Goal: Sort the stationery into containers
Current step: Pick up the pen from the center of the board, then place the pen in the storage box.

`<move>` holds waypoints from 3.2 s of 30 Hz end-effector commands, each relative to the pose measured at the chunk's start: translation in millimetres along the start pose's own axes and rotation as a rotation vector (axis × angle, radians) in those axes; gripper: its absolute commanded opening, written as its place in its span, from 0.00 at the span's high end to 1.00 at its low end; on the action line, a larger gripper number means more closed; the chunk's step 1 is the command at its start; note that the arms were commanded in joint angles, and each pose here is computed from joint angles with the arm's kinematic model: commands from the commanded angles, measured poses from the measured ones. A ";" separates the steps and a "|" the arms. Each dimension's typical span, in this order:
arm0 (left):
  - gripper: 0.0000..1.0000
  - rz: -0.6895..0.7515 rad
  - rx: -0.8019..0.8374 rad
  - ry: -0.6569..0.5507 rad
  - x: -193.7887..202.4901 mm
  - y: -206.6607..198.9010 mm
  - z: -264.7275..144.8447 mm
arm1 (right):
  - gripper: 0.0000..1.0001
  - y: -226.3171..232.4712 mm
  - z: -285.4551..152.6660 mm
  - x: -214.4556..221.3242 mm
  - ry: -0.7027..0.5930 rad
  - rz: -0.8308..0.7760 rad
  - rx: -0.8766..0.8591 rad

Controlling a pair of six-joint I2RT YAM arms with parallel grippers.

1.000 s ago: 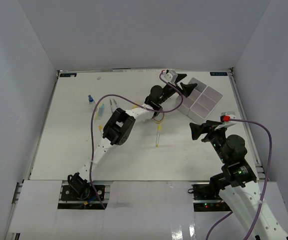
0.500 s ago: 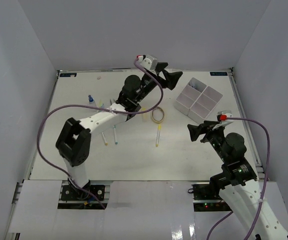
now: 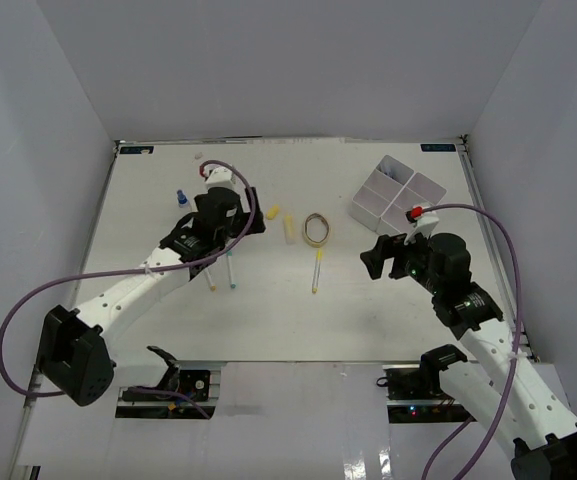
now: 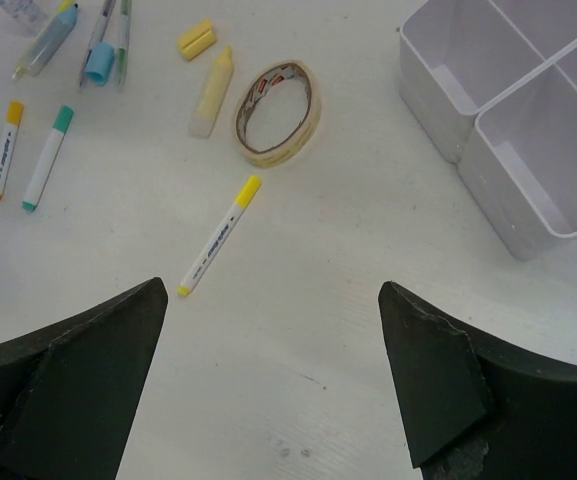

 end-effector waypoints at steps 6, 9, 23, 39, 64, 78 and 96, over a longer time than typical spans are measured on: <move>0.05 -0.176 -0.309 0.197 61.7 112.7 -27.0 | 0.07 9.1 4.0 4.0 0.029 0.013 -0.065; 0.10 -0.207 -0.370 0.239 76.7 129.7 -21.0 | 0.06 9.1 5.1 9.0 0.042 0.018 -0.068; 0.41 -0.250 -0.516 0.359 131.1 169.0 10.1 | 0.06 9.4 3.9 22.6 0.037 0.023 -0.078; 0.95 -0.278 -0.474 0.406 149.3 166.2 -1.3 | 0.03 23.1 2.4 15.3 0.024 0.016 -0.169; 1.00 0.348 0.801 -0.107 -16.0 -31.3 -63.9 | 0.08 136.5 72.3 -143.0 -0.170 0.072 -0.567; 1.00 0.310 0.819 -0.176 -13.1 -28.8 -81.3 | 0.37 197.1 116.1 -143.4 -0.138 0.070 -0.637; 0.67 0.250 0.764 -0.146 -8.2 -22.5 -74.0 | 0.92 182.9 121.0 -122.5 -0.131 0.017 -0.528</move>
Point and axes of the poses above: each gripper's point midway between its finger pads, its own z axis out along the fingers, its own y axis along the line the jaws close on, x = y × z, the point moved 3 cm from there along -z, back along the fingers, and after that the axes turned 4 degrees about -z, right-handed, at the moved point
